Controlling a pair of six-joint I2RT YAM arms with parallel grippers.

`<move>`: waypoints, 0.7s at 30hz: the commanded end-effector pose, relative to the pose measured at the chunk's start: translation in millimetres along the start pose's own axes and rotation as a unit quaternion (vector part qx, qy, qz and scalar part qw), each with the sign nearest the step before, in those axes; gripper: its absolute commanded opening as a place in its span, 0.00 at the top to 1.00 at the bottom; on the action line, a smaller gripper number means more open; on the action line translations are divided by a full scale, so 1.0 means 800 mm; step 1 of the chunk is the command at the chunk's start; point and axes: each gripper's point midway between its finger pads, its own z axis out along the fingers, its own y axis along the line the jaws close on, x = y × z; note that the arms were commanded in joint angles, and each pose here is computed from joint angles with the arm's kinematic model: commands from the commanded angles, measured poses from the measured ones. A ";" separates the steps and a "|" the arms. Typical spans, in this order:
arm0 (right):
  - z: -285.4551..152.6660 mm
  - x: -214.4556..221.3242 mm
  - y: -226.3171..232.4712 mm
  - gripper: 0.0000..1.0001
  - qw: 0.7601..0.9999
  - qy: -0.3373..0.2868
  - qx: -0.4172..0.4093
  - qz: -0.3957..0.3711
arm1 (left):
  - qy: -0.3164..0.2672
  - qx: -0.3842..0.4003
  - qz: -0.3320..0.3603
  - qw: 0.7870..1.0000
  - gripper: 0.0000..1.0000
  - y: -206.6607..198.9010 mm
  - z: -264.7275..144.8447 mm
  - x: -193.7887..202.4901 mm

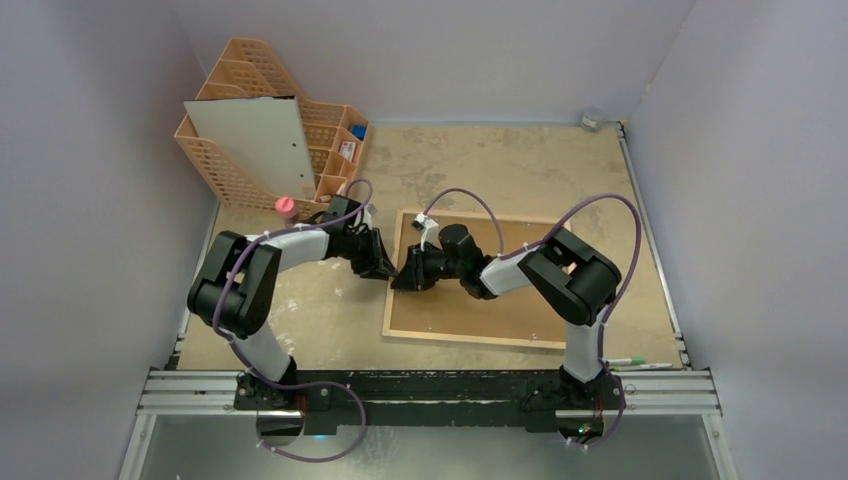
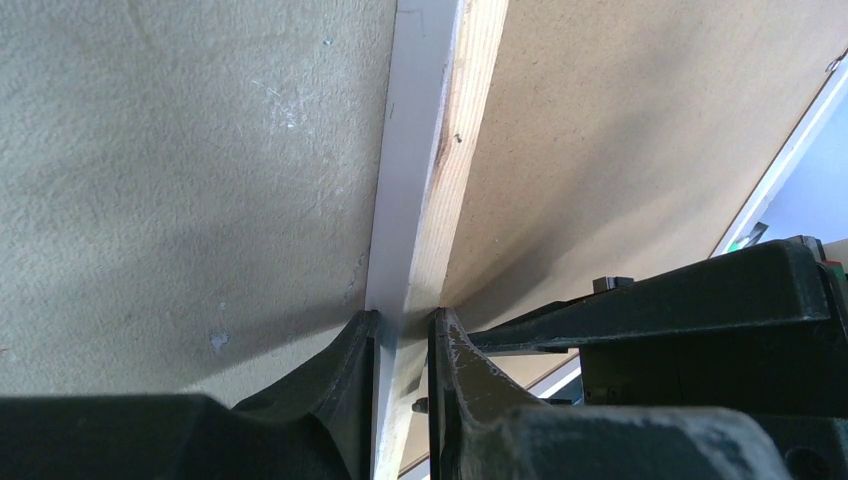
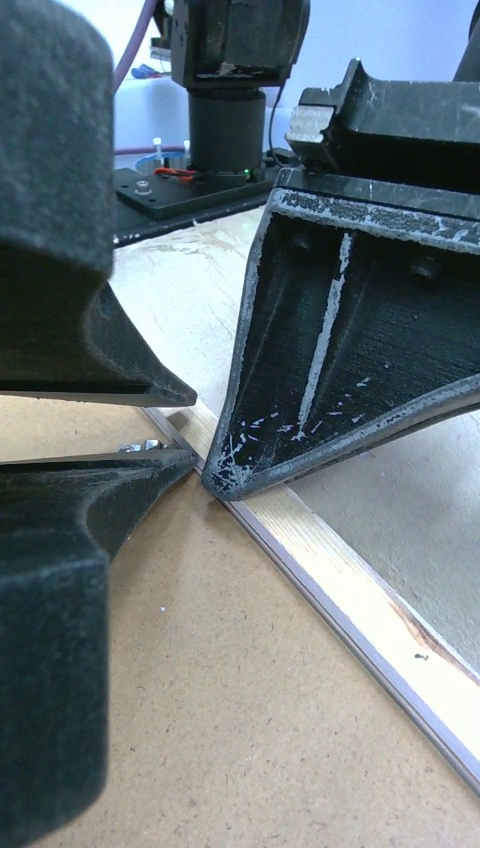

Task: Put the photo into the frame
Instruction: Install the photo frame at the center of the board.

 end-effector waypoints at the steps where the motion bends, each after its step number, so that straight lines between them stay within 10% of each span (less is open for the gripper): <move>1: -0.004 0.093 0.012 0.76 0.990 0.138 -0.033 0.025 | 0.002 -0.031 -0.010 0.999 1.00 0.019 0.021 0.002; 16: -0.020 -0.020 0.003 0.39 0.970 -0.013 0.241 -0.025 | -0.015 -0.004 -0.003 1.000 0.99 -0.003 0.001 -0.018; 21: -0.016 -0.022 0.013 0.36 0.951 -0.017 0.307 -0.045 | -0.056 0.022 0.001 0.998 0.75 -0.023 -0.033 -0.047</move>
